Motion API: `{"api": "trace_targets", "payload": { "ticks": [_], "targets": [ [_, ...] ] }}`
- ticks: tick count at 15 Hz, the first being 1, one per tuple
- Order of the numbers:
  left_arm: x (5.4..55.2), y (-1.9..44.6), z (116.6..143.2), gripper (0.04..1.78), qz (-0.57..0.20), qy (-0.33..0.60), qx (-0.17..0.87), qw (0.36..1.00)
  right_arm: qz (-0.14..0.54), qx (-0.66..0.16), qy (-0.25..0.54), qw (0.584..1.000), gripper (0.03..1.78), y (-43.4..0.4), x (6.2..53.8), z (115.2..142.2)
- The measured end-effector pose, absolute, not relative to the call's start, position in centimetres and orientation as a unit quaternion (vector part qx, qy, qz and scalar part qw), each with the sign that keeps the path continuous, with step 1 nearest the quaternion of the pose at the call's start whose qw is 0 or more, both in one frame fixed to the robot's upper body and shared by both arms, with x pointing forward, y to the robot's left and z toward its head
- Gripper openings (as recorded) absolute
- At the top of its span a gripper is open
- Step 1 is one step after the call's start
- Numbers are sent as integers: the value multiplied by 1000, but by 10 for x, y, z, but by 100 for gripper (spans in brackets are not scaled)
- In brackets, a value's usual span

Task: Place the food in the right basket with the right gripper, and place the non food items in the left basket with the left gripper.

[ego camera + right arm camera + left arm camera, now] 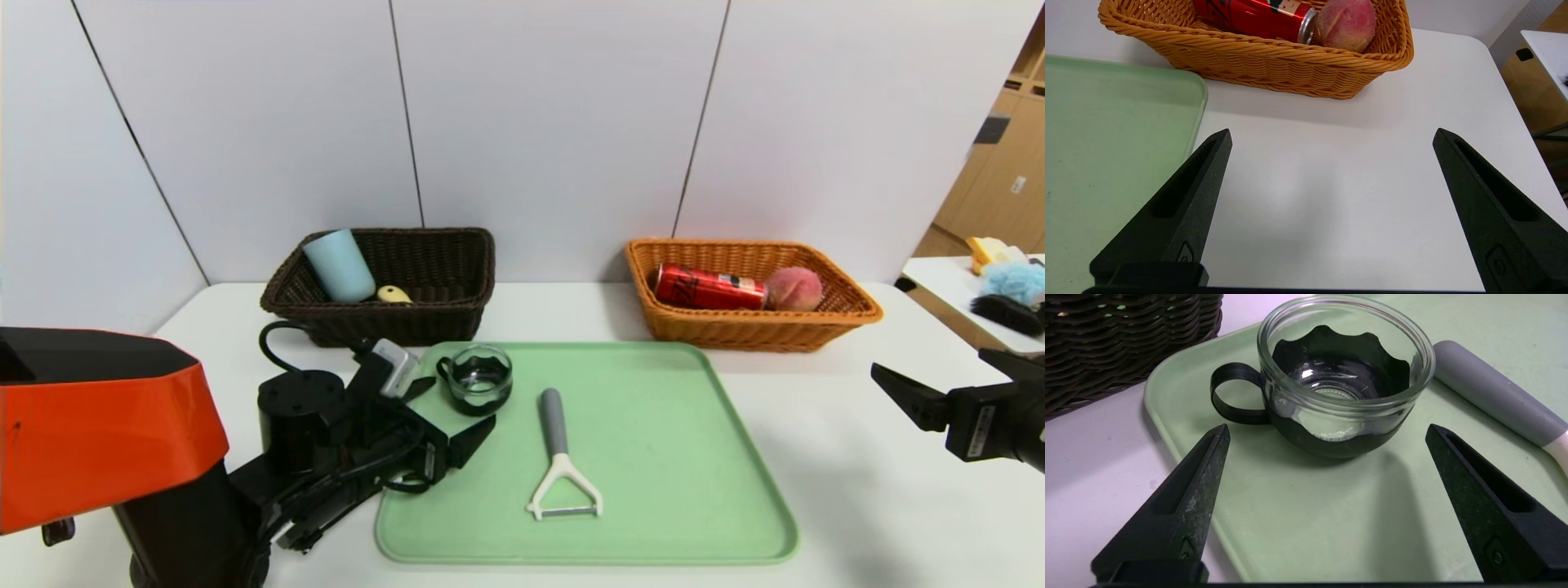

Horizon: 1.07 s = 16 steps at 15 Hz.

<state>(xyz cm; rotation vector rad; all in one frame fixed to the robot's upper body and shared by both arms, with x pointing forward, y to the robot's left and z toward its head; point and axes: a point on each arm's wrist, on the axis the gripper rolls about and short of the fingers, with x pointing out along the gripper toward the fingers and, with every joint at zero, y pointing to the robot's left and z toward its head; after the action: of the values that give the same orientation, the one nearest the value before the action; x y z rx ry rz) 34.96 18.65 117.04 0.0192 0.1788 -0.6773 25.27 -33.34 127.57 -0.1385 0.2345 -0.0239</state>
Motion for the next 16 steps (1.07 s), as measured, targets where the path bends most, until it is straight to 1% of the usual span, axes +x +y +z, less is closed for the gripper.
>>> {"api": "trace_targets", "payload": {
  "ticks": [16],
  "targets": [
    [353,179,1174,169,-345,74,6,936,-10,-70,133,989,170,-333,257,1270]
  ]
}}
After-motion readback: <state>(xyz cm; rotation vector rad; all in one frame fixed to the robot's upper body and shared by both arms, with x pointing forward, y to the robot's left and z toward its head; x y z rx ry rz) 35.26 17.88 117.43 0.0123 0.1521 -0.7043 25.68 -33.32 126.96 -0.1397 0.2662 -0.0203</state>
